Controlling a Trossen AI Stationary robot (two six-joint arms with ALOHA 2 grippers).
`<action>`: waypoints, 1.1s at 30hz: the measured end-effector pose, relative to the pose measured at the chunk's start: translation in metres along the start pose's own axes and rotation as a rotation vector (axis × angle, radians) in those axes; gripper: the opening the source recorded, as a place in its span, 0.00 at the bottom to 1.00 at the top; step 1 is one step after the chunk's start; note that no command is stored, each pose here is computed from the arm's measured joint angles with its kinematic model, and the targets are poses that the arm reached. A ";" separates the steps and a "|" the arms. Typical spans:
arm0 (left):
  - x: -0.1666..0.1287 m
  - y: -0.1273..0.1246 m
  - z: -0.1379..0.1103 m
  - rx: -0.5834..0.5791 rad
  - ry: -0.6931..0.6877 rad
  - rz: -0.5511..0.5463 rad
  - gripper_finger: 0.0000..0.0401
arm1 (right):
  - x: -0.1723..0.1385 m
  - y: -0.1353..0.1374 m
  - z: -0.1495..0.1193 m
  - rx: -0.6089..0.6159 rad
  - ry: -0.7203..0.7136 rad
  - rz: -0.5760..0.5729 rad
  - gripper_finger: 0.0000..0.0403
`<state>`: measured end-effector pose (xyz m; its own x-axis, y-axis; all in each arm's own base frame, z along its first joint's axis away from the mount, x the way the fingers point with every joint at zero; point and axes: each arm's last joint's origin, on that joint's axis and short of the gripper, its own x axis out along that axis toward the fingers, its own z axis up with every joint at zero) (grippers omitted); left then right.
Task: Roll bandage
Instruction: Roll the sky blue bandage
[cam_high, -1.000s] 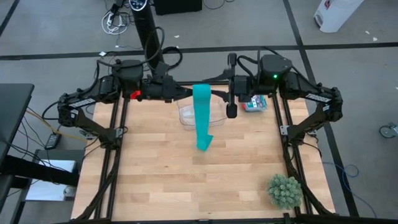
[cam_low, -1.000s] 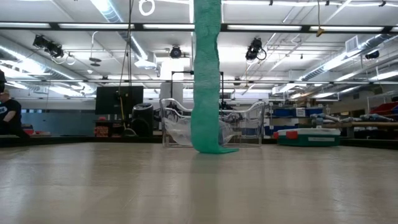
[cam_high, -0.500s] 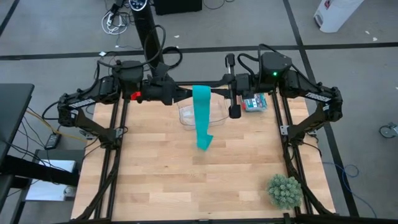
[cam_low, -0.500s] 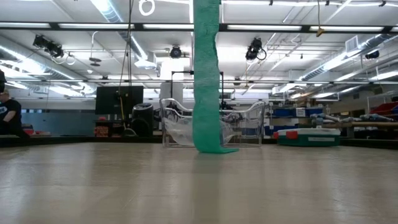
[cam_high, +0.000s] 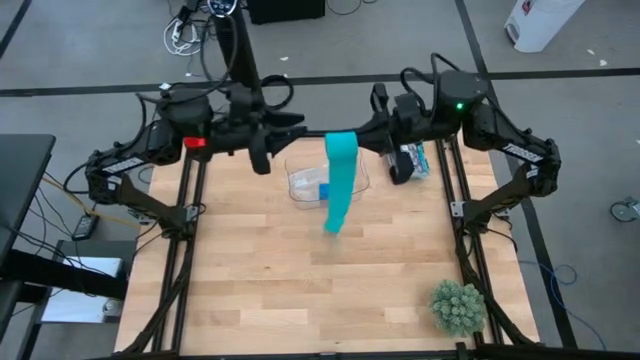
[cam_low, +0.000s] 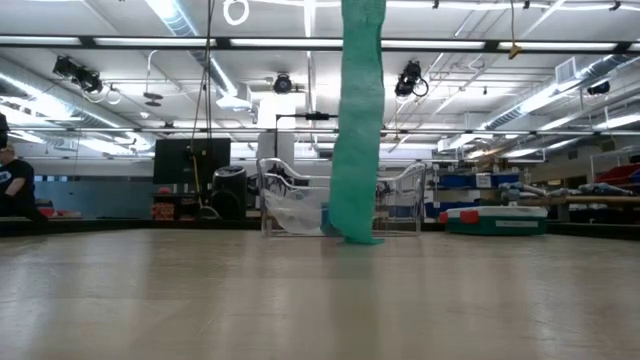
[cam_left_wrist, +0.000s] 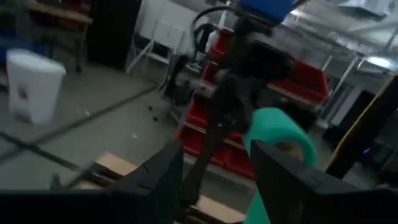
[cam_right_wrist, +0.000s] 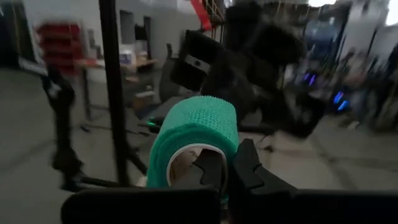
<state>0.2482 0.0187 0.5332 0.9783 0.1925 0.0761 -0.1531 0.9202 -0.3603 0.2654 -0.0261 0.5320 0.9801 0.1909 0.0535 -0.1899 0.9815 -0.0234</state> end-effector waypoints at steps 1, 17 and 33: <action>-0.001 0.000 0.001 0.039 -0.003 -0.001 0.48 | -0.001 -0.003 0.000 0.055 -0.001 0.007 0.00; 0.002 -0.022 -0.016 0.452 0.038 0.029 0.48 | 0.014 -0.048 -0.027 0.859 0.194 0.214 0.00; 0.000 -0.019 -0.029 0.577 0.164 0.176 0.48 | 0.023 -0.065 -0.038 1.086 0.183 0.080 0.00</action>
<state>0.2548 -0.0086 0.5127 0.9332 0.3457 -0.0987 -0.3202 0.9240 0.2090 0.3021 -0.0860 0.4972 0.9394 0.3375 -0.0601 -0.1138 0.4723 0.8740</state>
